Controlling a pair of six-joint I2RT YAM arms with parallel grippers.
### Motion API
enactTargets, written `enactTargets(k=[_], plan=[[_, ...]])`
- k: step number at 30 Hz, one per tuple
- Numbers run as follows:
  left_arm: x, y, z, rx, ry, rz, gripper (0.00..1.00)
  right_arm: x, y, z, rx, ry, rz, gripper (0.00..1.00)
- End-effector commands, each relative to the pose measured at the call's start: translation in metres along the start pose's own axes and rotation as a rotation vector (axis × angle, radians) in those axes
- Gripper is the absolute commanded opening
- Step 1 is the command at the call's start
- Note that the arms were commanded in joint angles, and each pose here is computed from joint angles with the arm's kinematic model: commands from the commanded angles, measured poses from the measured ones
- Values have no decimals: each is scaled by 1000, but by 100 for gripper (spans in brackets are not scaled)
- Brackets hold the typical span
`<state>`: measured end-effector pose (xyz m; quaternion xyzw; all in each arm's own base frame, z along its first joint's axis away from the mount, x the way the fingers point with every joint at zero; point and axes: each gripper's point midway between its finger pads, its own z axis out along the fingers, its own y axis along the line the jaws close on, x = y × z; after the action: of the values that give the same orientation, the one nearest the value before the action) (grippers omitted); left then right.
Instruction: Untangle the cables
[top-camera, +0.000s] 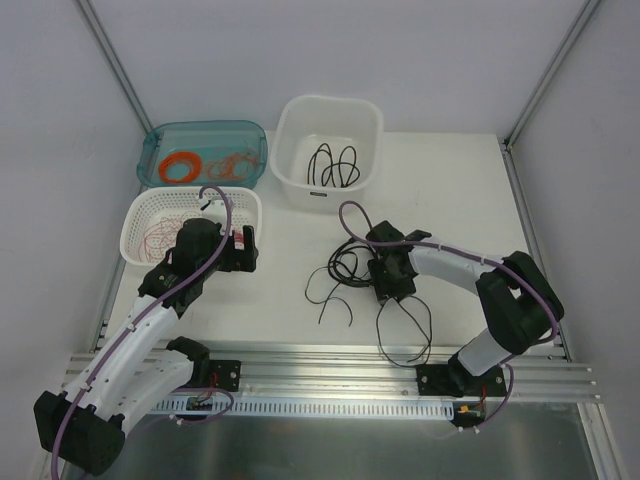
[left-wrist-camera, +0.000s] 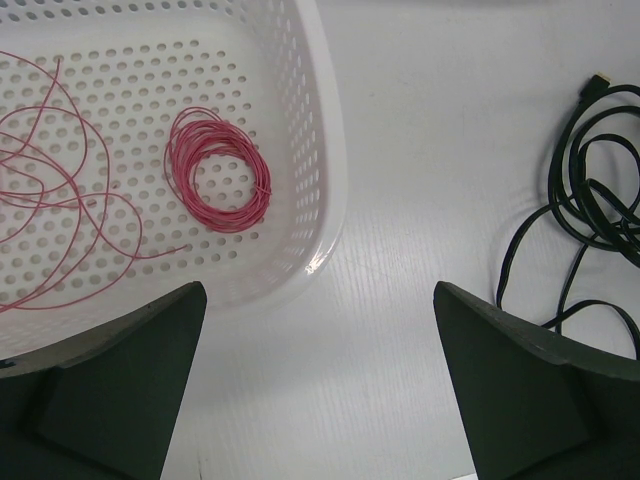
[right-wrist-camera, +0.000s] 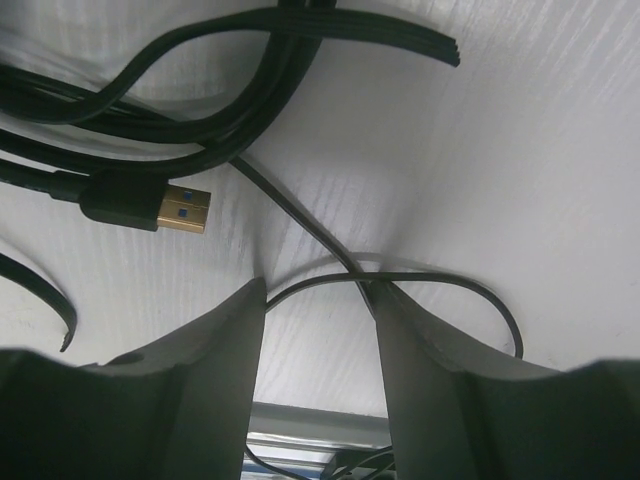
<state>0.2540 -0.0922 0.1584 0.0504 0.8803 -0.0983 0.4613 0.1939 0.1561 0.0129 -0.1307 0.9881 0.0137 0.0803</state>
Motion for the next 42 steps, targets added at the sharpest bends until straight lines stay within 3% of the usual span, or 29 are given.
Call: enactTargets(k=[1,11,16,17,23,32,42], plan=[[-4,0,1,2,-21,23,99,4,-12,2,82,23,3,50],[-3,-1,2,4,-13,24,99,15,-21,9,128,58,18,47],[-4,1,2,-3,-16,25,99,15,-20,11,129,64,18,15],[-3,0,2,-2,-15,25,99,15,-21,11,130,63,17,2],[-3,0,2,2,-15,27,99,8,-28,-3,160,8,23,1],[-4,0,2,3,-17,27,99,-38,-64,-96,219,-280,146,1],[-4,0,1,3,-17,27,99,-97,-50,-257,-7,-767,128,1]])
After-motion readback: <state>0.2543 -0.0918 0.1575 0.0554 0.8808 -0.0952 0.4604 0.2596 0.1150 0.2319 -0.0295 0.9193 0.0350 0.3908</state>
